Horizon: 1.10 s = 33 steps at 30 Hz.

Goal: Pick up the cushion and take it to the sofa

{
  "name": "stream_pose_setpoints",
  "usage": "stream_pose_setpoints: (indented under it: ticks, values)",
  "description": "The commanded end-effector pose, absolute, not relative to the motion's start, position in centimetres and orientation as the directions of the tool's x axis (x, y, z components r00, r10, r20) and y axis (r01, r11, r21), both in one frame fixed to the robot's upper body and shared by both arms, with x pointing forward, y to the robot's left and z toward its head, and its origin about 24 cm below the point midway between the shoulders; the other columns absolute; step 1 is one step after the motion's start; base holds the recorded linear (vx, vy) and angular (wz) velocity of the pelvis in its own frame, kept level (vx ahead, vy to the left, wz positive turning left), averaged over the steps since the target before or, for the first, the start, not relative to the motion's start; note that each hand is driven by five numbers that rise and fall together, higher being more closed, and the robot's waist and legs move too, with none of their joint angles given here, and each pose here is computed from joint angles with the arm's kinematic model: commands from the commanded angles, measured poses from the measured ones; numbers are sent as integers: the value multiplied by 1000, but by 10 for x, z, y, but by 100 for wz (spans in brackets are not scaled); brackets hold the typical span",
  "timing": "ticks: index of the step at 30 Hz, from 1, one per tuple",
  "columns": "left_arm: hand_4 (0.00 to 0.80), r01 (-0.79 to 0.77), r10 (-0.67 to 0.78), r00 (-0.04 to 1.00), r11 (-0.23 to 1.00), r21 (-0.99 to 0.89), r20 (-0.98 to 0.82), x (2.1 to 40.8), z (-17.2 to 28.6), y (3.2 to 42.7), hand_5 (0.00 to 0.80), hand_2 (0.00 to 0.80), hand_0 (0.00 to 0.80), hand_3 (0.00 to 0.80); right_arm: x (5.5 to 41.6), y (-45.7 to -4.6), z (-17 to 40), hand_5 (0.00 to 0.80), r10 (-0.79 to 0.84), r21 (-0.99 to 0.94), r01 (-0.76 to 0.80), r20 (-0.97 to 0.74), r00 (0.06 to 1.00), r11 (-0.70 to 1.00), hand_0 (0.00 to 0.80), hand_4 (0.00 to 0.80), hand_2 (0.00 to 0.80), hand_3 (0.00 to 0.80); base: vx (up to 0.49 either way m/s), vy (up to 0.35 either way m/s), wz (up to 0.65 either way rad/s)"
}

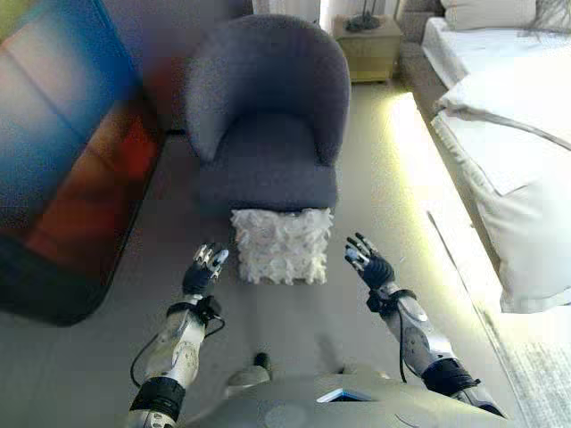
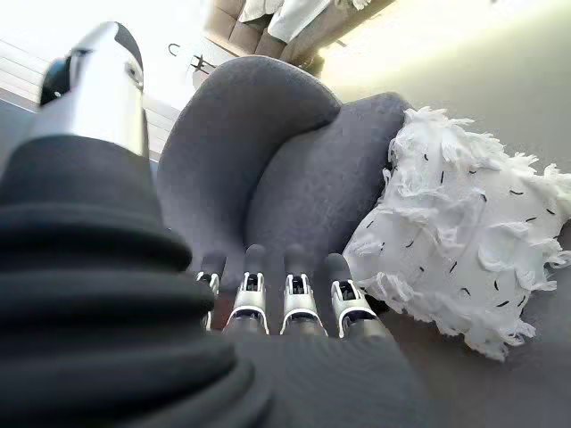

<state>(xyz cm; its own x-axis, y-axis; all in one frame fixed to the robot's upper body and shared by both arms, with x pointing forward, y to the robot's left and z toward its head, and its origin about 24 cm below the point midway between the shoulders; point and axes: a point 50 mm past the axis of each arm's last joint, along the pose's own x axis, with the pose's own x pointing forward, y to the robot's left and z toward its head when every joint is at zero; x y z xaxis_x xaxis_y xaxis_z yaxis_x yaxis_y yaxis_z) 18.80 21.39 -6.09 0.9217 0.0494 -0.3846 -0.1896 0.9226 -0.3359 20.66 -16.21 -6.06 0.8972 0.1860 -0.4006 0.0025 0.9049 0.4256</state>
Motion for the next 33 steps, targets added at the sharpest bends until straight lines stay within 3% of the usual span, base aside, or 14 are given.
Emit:
stream_pose_setpoints:
  ticks: [1, 11, 22, 33]
  values:
    - [0, -136, 57, 967, 941, -310, -250, 217, -35, 221, 0, 0, 0, 0, 229, -155, -36, 0, 167, 480, -27, -251, 954, 877, 0, 0, 0, 0, 14, -68, 1]
    - [0, -152, 84, 960, 957, -246, -269, 211, -39, 221, 0, 0, 0, 0, 217, -165, -43, 0, 135, 490, 27, -293, 947, 872, 0, 0, 0, 0, 54, -64, 5]
    - [0, -179, 96, 959, 935, -306, -267, 204, -38, 223, 0, 0, 0, 0, 215, -163, -42, 0, 175, 467, -14, -303, 937, 884, 0, 0, 0, 0, 17, -10, 1]
    - [0, -151, 80, 961, 954, -258, -264, 211, -36, 225, 0, 0, 0, 0, 211, -170, -50, 0, 85, 484, 95, -338, 937, 870, 0, 0, 0, 0, 19, 160, 8]
